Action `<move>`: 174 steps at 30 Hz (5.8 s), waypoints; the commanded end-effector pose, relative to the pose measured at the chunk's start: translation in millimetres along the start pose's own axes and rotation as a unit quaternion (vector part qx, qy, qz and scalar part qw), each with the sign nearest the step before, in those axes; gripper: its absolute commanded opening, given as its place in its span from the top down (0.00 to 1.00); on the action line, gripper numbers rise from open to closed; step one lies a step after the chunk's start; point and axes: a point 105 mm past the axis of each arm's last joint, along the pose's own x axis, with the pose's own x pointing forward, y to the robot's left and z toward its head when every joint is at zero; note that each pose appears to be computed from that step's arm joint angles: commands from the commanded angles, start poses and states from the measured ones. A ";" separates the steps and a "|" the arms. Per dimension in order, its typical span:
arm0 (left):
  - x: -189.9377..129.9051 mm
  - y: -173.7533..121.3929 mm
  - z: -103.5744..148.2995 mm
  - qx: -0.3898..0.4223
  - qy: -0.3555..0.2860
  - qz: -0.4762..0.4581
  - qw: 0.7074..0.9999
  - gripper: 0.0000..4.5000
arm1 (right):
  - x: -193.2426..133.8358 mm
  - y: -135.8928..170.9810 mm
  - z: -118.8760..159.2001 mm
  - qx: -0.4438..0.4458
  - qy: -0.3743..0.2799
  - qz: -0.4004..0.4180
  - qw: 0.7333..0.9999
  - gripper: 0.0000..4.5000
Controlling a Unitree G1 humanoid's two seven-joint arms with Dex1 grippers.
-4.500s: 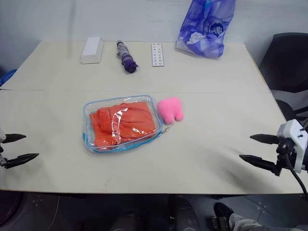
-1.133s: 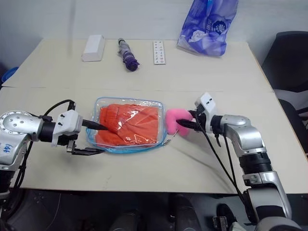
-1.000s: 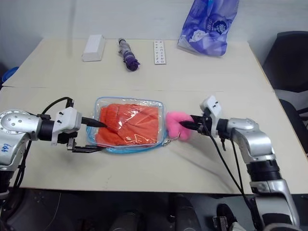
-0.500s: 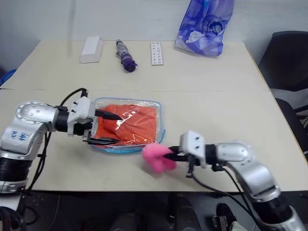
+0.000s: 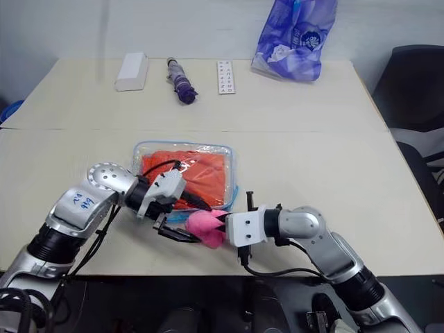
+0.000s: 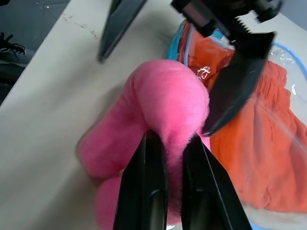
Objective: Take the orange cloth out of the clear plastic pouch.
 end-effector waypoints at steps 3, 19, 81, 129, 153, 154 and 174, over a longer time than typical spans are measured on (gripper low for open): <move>5.0 2.0 -15.9 0.026 0.036 0.013 0.999 0.43 | -8.1 -8.6 7.0 -0.020 -0.001 -0.015 1.000 1.00; -0.2 7.6 -15.4 0.045 0.043 0.045 0.997 1.00 | -43.4 -53.1 -33.5 -0.087 0.097 -0.042 0.991 0.34; -206.1 46.9 -3.3 -0.093 -0.054 0.356 0.928 0.25 | -117.9 -9.6 3.9 0.221 0.026 -0.065 0.973 0.18; -53.9 51.0 9.8 -0.021 -0.051 0.130 0.990 1.00 | -90.9 -0.8 -3.4 0.216 0.076 -0.106 0.968 0.54; -26.6 65.1 40.4 -0.018 -0.109 0.148 0.983 1.00 | -42.8 -45.9 -57.6 0.126 0.184 -0.243 0.944 0.41; -26.4 65.0 42.1 -0.019 -0.112 0.147 0.983 1.00 | -43.3 -48.2 -63.5 0.114 0.201 -0.250 0.940 0.41; -24.7 76.6 28.5 -0.024 -0.099 0.194 0.976 1.00 | -59.0 -59.2 -86.7 0.067 0.252 -0.261 0.929 0.99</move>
